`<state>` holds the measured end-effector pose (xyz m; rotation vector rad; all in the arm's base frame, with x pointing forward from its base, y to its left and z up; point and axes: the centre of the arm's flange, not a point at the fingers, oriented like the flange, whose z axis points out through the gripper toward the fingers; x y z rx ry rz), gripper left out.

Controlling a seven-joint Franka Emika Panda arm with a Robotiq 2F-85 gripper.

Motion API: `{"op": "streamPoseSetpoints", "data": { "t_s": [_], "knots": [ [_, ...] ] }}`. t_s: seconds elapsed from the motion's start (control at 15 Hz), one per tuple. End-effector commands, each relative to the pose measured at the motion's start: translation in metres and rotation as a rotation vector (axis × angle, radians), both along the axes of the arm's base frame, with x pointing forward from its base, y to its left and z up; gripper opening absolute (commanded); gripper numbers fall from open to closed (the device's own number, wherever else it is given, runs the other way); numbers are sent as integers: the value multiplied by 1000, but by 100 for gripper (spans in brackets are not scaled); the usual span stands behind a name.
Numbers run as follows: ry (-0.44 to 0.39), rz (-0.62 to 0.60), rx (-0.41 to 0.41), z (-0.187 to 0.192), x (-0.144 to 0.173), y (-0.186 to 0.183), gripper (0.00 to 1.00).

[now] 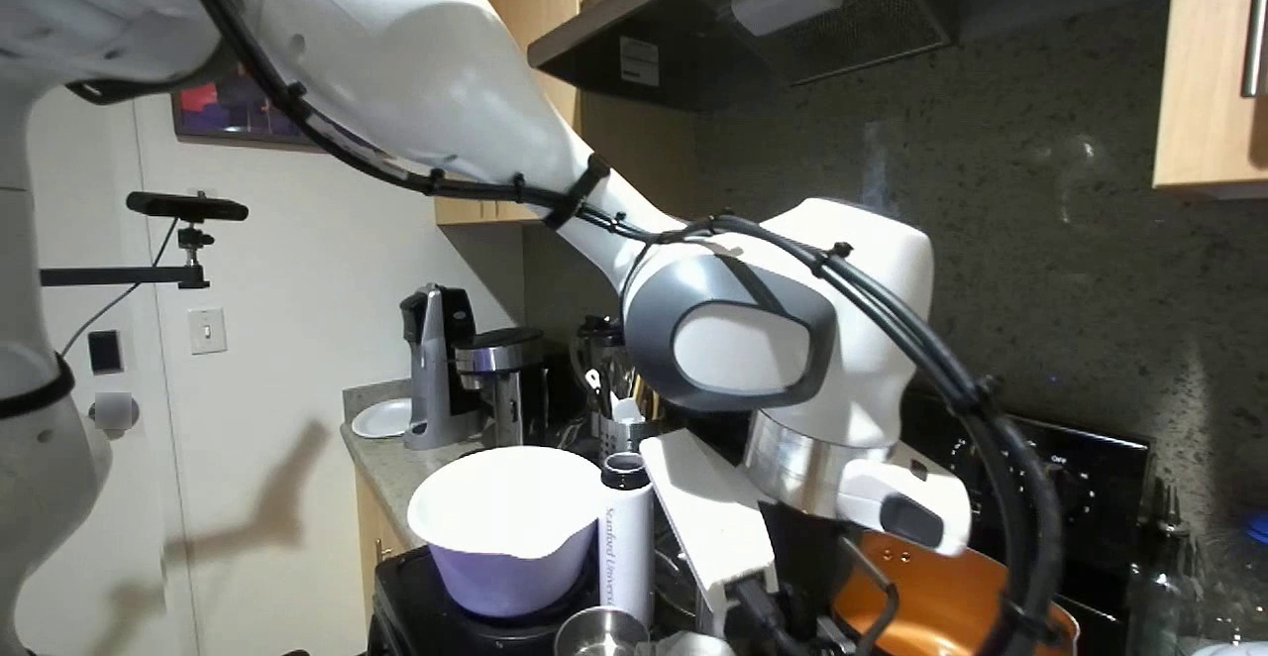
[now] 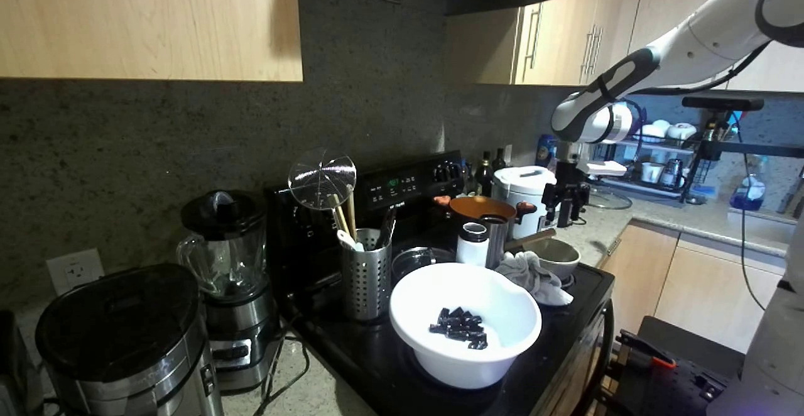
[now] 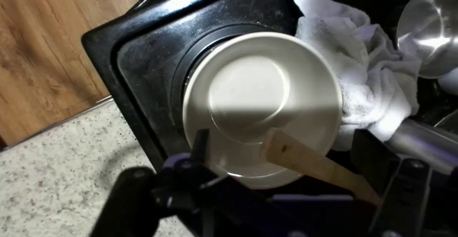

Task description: Use the wooden spatula from the stove to stir the contents in the pot on the upper right plate of the stove, place the spatula back on the stove

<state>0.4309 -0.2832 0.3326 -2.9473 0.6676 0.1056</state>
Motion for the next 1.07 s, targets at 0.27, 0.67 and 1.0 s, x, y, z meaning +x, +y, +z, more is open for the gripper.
{"op": "streamPoseSetpoints", "data": {
  "t_s": [0.27,0.67,1.0],
  "knots": [
    [9,-136,112,-43,19,-20,100],
    [-32,-219,190,-66,24,-26,100],
    [-51,-262,209,-70,23,-38,66]
  ]
}}
